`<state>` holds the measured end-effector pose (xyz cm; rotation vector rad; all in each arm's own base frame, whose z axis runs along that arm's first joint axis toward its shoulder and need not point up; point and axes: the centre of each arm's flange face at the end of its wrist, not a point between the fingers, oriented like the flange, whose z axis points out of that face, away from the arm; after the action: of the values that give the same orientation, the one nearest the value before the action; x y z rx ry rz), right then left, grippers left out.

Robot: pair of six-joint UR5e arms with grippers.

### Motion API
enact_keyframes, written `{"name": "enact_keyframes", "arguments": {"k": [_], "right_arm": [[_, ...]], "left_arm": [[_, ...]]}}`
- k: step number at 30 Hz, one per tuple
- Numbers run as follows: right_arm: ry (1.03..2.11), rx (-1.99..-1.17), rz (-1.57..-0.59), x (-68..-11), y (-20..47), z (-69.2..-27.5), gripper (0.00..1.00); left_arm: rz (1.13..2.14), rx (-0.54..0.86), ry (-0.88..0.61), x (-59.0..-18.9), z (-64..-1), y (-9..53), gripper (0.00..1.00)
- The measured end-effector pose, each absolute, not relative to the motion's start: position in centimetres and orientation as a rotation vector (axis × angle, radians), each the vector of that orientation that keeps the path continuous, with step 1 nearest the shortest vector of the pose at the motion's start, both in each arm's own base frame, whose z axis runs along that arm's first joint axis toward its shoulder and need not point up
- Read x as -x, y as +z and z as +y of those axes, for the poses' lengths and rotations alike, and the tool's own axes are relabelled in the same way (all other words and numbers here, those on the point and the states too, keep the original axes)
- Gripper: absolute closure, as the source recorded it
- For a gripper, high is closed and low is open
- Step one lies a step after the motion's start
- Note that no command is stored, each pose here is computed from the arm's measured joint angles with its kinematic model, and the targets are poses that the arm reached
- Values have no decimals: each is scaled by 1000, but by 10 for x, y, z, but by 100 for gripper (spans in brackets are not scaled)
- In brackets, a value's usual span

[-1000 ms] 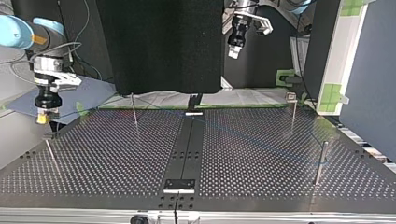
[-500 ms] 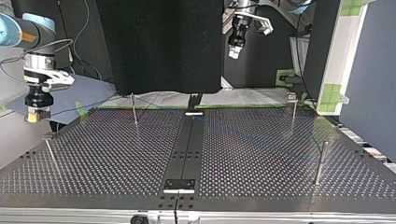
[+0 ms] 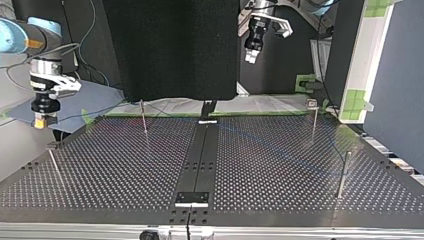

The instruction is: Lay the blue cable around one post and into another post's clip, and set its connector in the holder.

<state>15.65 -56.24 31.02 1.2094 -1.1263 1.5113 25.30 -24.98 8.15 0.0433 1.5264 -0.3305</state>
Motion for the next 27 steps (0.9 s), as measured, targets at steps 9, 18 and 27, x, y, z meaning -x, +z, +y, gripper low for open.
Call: {"name": "enact_keyframes", "arguments": {"k": [9, 18, 27], "right_arm": [[1504, -1220, -1142, -149, 298, -574, 100], [1505, -1267, -1152, -143, 286, -595, 100], [1475, -1289, -1134, -139, 297, -614, 100]], "left_arm": [[1539, -45, -324, -253, -249, 80, 0], [1556, -51, -313, -252, -248, 78, 0], [1567, -54, -303, -253, -248, 78, 0]]}}
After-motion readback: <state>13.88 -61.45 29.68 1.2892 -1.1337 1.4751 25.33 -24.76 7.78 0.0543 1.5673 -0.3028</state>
